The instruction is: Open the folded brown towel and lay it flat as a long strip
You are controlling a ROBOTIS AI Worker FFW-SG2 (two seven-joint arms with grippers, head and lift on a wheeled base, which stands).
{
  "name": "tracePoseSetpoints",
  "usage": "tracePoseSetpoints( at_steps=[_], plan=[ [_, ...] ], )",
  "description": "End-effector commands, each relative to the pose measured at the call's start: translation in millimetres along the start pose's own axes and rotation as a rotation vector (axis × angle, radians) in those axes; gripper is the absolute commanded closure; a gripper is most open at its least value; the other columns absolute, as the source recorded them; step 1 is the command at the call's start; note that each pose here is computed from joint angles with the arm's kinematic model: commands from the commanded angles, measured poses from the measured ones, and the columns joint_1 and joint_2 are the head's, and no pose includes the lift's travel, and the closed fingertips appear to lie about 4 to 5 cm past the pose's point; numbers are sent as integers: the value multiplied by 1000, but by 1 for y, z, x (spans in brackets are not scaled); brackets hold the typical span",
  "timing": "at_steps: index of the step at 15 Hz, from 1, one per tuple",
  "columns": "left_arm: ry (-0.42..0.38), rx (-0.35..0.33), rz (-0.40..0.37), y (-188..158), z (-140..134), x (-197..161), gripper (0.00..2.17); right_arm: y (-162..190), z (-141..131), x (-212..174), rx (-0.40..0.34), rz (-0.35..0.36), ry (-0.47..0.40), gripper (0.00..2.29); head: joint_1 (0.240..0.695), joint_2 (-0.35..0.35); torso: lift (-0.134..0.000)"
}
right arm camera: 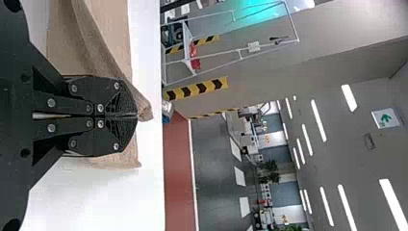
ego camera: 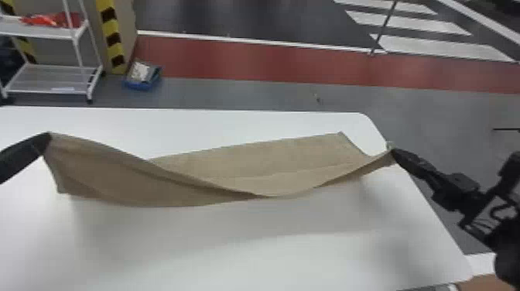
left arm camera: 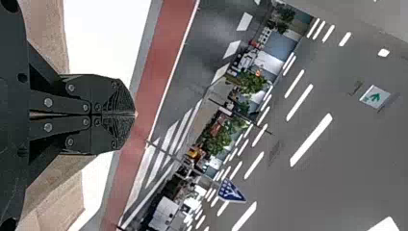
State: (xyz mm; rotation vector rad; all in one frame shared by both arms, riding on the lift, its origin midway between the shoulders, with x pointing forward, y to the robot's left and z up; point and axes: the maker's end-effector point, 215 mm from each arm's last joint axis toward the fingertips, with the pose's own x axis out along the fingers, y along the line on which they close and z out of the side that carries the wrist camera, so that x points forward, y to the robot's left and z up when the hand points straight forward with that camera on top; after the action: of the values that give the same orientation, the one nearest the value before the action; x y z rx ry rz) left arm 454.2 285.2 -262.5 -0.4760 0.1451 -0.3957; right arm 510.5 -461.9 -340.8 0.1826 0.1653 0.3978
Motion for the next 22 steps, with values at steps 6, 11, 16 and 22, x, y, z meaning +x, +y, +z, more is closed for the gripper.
tracePoseSetpoints(
  at_steps=[6, 11, 16, 22],
  plan=[
    [87, 67, 157, 43, -20, -22, 1474, 3, 32, 18, 67, -73, 27, 1386, 695, -187, -123],
    [94, 136, 220, 66, -10, 8, 1474, -14, 9, 63, 106, -117, 86, 1386, 695, -140, -123],
    [144, 136, 239, 84, -36, 43, 1474, -16, 14, 107, 49, -117, 93, 1386, 695, -115, -123],
    [173, 135, 254, 99, -49, 62, 1470, -28, 0, 117, 13, -160, 117, 1386, 695, -115, -123]
  ],
)
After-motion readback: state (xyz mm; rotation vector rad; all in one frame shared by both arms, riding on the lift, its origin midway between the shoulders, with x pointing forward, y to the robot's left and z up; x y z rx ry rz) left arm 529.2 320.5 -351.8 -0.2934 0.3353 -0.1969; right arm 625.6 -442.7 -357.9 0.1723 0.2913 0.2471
